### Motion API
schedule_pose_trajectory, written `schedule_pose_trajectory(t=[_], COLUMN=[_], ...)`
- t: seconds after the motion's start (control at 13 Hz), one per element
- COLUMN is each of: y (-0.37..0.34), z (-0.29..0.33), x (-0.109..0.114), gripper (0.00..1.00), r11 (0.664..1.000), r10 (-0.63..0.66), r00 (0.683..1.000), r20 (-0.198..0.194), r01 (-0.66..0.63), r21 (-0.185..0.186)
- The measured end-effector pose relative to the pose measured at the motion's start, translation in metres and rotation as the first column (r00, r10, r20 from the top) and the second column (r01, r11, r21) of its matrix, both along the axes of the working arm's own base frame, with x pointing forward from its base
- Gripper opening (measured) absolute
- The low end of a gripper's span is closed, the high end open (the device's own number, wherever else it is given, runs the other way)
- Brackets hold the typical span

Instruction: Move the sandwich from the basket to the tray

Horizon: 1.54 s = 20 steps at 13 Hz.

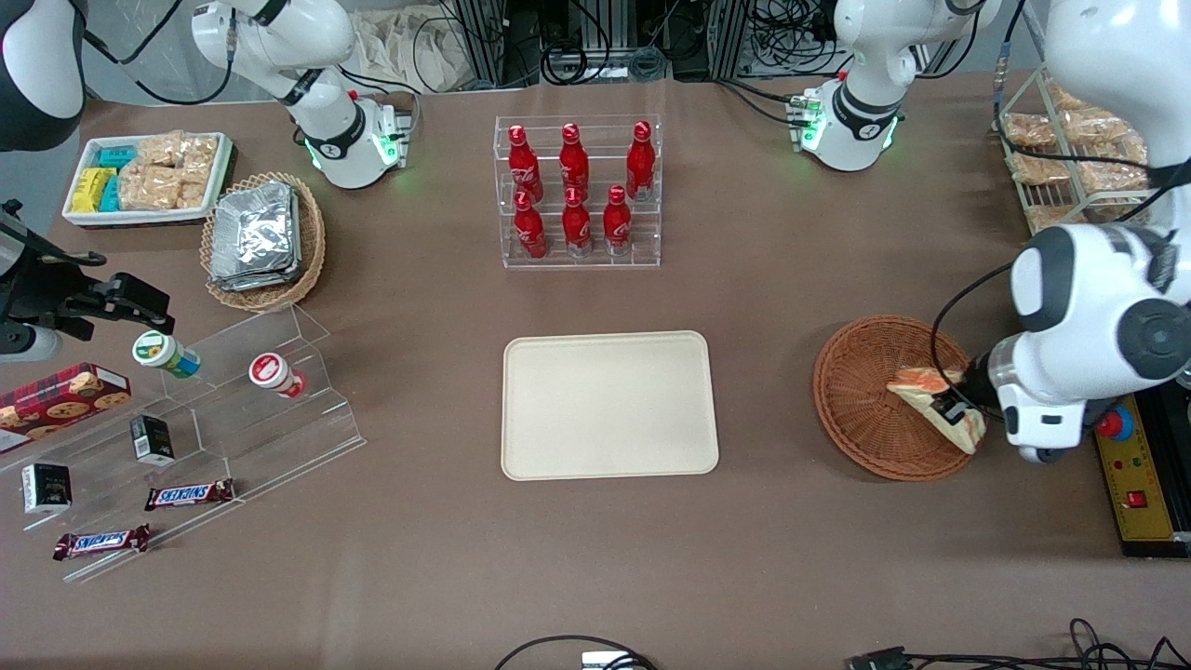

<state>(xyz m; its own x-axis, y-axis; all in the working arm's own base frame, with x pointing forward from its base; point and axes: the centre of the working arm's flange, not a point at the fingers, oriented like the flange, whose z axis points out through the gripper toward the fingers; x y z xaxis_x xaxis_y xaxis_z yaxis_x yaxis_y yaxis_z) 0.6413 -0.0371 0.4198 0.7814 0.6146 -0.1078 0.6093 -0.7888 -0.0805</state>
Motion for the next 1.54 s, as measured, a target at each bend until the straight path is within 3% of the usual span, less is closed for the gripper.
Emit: schedule_pose_trajectory(t=[0.23, 0.54, 0.62, 0.77, 1.0, 1.23, 1.31, 1.54], y=[-0.058, -0.165, -0.195, -0.253, -0.312, -0.332, -0.332, -0.331], z=[0.069, 0.034, 0.009, -0.051, -0.134, -0.168, -0.169, -0.17], x=[0.002, -0.008, -0.009, -0.015, -0.034, -0.045, -0.045, -0.044], gripper=[0.17, 0.16, 0.16, 0.16, 0.16, 0.17, 0.21, 0.51], r11=[0.969, 0.876, 0.851, 0.807, 0.788, 0.787, 0.792, 0.808], r10=[-0.241, -0.462, -0.505, -0.581, -0.614, -0.616, -0.61, -0.589], r00=[0.969, 0.886, 0.862, 0.813, 0.789, 0.786, 0.791, 0.807], r20=[0.048, 0.047, 0.048, 0.037, -0.015, -0.052, -0.052, -0.053], r01=[0.243, 0.464, 0.507, 0.581, 0.611, 0.611, 0.605, 0.584], r21=[-0.05, -0.136, -0.14, -0.104, -0.078, -0.082, -0.083, -0.078])
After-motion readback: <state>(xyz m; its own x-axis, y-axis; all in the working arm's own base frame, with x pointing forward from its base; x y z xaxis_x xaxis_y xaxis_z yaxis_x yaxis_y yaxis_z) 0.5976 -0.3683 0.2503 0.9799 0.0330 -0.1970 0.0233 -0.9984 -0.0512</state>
